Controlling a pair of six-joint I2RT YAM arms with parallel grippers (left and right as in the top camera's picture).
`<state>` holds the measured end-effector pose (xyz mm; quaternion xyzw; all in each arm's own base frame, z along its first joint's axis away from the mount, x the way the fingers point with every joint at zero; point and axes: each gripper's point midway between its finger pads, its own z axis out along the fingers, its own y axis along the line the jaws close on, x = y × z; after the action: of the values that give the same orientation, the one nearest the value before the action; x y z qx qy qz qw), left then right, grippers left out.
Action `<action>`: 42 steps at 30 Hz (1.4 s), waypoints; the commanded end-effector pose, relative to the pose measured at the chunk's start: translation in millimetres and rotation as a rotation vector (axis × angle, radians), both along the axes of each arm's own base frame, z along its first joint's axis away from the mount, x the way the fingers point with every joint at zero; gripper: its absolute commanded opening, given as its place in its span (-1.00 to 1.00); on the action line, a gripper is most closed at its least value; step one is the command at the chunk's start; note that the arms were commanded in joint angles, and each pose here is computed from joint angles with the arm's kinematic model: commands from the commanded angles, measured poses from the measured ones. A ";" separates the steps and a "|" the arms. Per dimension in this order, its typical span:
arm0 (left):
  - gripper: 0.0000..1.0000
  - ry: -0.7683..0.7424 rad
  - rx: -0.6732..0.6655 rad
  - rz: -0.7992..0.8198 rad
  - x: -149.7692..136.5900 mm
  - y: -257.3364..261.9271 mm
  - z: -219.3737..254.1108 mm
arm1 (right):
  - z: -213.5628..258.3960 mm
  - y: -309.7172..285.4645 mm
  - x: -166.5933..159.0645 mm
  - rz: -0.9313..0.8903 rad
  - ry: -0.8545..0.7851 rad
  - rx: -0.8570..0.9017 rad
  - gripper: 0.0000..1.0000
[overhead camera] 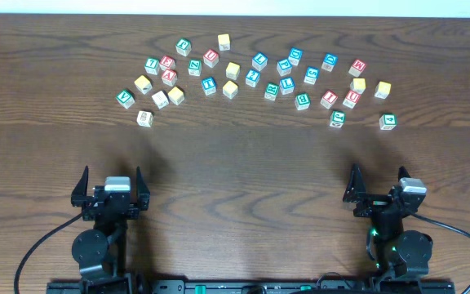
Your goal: Spell out AI2
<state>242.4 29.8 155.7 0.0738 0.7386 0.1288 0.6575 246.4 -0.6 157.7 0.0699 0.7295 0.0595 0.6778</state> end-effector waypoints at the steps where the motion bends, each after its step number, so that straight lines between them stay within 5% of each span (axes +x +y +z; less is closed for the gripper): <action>1: 0.95 0.039 -0.013 0.007 -0.2 1.1 -16.1 | -1.1 -0.5 -0.1 0.000 0.001 -0.010 0.99; 32: 0.95 0.024 -0.112 -0.015 0.4 -4.7 3.8 | -1.1 -0.5 -0.1 0.000 0.001 -0.010 0.99; 42: 0.95 0.179 -0.176 -0.134 31.6 -21.1 48.6 | -1.1 -0.5 -0.1 0.000 0.001 -0.010 0.98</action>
<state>260.8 18.7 174.7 0.0630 0.7971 0.0488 0.5986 246.4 -0.6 157.6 0.0698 0.7295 0.0593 0.6778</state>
